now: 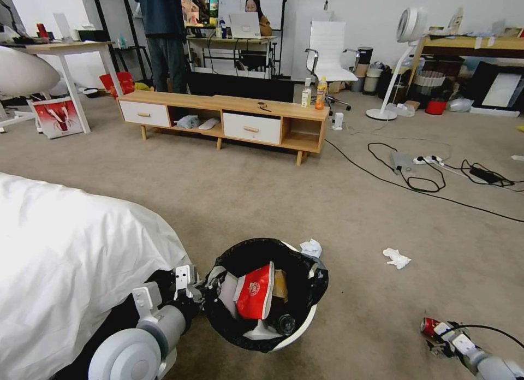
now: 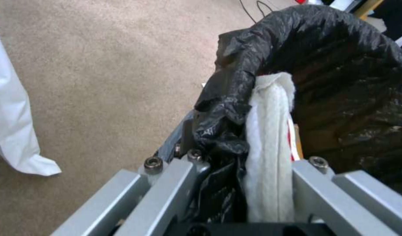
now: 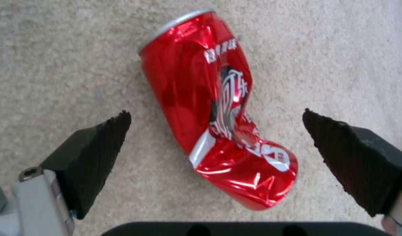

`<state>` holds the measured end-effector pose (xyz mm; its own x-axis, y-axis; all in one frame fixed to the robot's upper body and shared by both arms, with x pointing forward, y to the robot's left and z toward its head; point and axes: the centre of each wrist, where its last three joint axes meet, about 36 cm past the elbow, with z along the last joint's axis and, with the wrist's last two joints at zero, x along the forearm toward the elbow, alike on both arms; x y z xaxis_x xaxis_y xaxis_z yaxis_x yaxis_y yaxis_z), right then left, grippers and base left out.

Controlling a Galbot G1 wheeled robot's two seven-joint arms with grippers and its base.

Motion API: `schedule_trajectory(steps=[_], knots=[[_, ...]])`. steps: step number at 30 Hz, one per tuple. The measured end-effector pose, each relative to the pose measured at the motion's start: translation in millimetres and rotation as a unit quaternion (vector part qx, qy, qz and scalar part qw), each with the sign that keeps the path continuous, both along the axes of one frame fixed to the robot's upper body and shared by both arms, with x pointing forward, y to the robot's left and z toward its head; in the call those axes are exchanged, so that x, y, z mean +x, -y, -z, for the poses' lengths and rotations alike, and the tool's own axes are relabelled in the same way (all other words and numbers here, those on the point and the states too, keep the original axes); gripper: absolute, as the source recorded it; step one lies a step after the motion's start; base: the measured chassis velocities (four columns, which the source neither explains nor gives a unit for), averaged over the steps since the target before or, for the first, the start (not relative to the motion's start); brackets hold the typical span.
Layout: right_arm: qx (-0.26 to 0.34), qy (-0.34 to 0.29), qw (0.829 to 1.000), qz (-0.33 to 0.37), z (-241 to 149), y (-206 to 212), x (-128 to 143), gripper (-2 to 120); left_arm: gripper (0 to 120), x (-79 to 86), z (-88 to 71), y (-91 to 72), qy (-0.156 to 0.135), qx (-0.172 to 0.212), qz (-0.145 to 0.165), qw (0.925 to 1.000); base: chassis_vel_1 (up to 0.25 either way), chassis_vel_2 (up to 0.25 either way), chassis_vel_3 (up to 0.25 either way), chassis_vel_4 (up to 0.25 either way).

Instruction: Pick up the trash bin and place the garbage on the floor into it.

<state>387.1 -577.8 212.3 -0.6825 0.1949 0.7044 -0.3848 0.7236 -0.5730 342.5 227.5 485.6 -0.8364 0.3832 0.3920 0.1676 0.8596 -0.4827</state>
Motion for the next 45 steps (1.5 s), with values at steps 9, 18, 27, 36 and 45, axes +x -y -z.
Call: schedule_trajectory(steps=[9, 18, 27, 36, 45], knots=[[0.006, 0.000, 1.000, 0.003, 2, -3, 6, 100, 7, -3.6, 0.4, -0.2, -0.002, 0.003, 0.000, 1.0000, 0.000, 0.000, 0.000, 0.000], [0.013, 0.005, 1.000, 0.004, 2, -10, 20, 100, 7, -6.3, -0.1, -1.0, -0.001, 0.004, 0.000, 1.0000, 0.000, 0.000, 0.000, 0.000], [0.016, 0.004, 1.000, 0.010, 5, -11, 25, 100, 7, -5.2, 1.5, -0.6, -0.002, 0.004, -0.001, 1.0000, 0.000, 0.000, 0.000, 0.000], [0.016, 0.003, 1.000, 0.016, 5, -14, 32, 100, 7, -1.0, 2.4, -1.2, -0.001, 0.004, -0.003, 1.0000, 0.000, 0.000, 0.000, 0.000], [0.014, -0.003, 1.000, 0.014, 7, -19, 38, 96, 7, 1.6, 2.6, -2.7, 0.000, 0.005, -0.002, 1.0000, 0.000, 0.000, 0.000, 0.000]])
